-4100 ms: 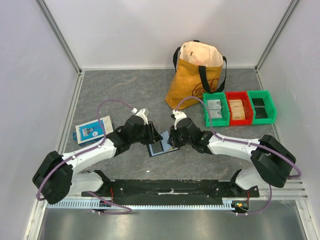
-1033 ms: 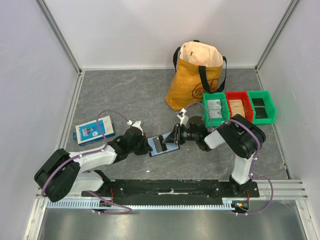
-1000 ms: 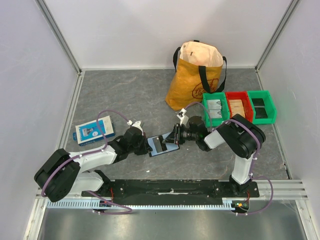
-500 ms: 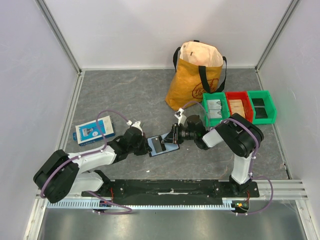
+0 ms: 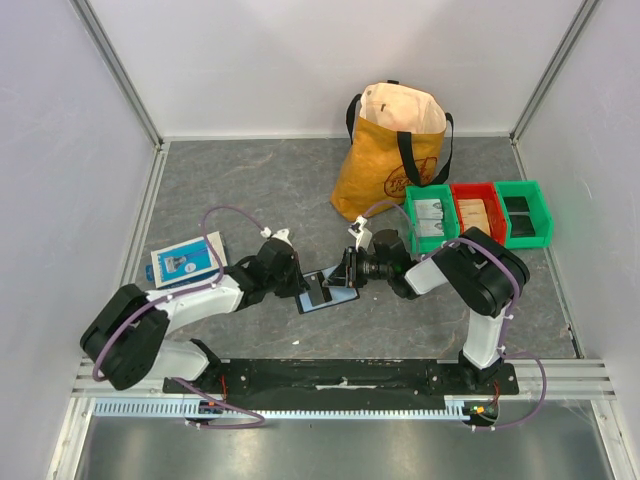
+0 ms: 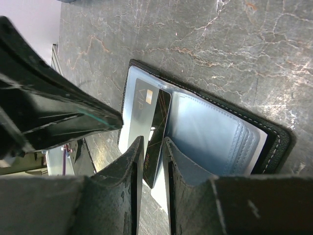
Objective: Take the credit cards out of the card holder
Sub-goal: Remove the credit card from the card holder.
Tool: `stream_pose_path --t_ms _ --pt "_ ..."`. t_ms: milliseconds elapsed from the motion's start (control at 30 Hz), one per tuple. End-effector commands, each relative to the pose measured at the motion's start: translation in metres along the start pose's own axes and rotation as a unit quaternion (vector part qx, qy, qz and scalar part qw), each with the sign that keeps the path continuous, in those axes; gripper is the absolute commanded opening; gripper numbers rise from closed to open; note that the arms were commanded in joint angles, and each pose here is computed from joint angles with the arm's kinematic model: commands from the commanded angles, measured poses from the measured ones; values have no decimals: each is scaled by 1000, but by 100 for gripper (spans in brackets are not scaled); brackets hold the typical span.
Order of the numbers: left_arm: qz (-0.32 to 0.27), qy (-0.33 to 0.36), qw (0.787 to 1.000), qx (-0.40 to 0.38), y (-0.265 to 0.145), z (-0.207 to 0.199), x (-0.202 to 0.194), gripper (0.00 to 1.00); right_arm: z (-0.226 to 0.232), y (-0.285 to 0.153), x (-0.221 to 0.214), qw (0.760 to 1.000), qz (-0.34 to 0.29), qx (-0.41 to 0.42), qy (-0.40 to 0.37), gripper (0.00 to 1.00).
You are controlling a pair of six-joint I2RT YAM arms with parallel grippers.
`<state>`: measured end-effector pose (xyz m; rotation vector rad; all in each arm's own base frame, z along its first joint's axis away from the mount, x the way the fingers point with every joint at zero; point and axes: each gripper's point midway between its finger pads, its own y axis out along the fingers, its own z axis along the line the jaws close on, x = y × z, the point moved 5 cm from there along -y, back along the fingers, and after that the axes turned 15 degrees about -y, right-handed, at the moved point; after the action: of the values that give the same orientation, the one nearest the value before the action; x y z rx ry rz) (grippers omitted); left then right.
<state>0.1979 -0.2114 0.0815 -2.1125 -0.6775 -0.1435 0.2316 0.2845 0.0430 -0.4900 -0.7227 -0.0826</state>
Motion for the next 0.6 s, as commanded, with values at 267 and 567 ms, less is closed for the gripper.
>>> stream_pose_path --t_ms 267,567 --pt "23 2 998 60 15 41 -19 2 -10 -2 -12 999 24 -33 0 31" --pt "24 -6 997 66 11 51 -24 2 -5 -1 -9 1000 22 -21 -4 16"
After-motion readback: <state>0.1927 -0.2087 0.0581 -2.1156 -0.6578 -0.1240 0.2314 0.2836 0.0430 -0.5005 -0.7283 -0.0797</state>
